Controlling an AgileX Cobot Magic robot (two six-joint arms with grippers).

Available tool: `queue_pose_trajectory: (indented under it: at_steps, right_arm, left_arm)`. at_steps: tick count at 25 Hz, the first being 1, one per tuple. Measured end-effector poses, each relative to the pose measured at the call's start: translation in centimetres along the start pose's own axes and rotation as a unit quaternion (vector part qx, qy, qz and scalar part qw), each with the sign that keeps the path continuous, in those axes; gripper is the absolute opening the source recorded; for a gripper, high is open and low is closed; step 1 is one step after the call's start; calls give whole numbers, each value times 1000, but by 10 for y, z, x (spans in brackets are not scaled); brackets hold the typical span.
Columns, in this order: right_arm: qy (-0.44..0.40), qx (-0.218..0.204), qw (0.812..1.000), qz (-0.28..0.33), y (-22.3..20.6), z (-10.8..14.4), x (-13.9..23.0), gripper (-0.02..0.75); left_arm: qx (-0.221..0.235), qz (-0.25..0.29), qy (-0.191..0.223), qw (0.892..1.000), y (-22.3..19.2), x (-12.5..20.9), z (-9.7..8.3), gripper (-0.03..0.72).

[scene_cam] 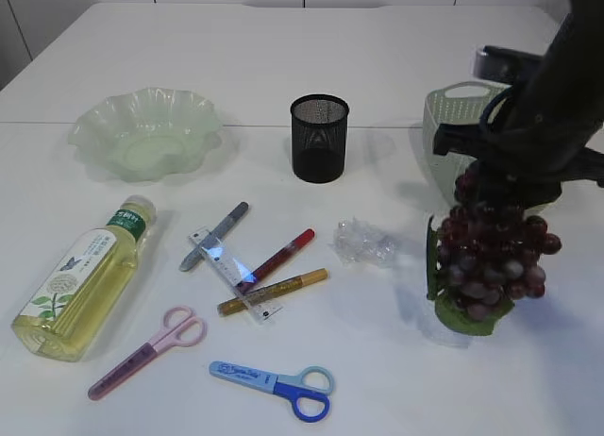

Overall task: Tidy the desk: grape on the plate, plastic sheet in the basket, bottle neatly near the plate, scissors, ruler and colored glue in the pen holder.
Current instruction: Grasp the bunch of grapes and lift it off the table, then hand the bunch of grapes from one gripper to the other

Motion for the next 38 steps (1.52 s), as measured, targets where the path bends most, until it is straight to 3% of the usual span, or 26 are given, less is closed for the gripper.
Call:
queue_pose_trajectory:
  at_steps: [8, 19, 25, 31, 38]
  right_arm:
    - [35, -43, 998, -42, 52, 1, 12, 174]
    - [85, -170, 981, -47, 100, 28, 27, 174]
    - [121, -241, 963, -25, 108, 45, 37, 174]
    - [176, -311, 934, -27, 118, 61, 44, 173]
    - [227, -361, 903, -42, 128, 72, 47, 173]
  left_arm:
    - [69, -13, 53, 996, -23, -29, -8, 434]
    - [193, -50, -23, 980, -69, -69, -21, 445]
    - [221, -69, -51, 972, -85, -79, -23, 503]
    - [240, -52, -39, 969, -110, -83, -19, 513]
    - [275, -45, -61, 958, -141, -109, -14, 516]
Point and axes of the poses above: a point on each arm's last joint axis where the gripper is mounted, y pointing back along that axis away from the gripper, z along the wrist's bending axis when the last joint is at zero, x = y × z, the point moved 4 cm from there along -y, pointing out along that axis toward the gripper, and after that the axes turned 8 degrees about -y, right-handed, at the moved point
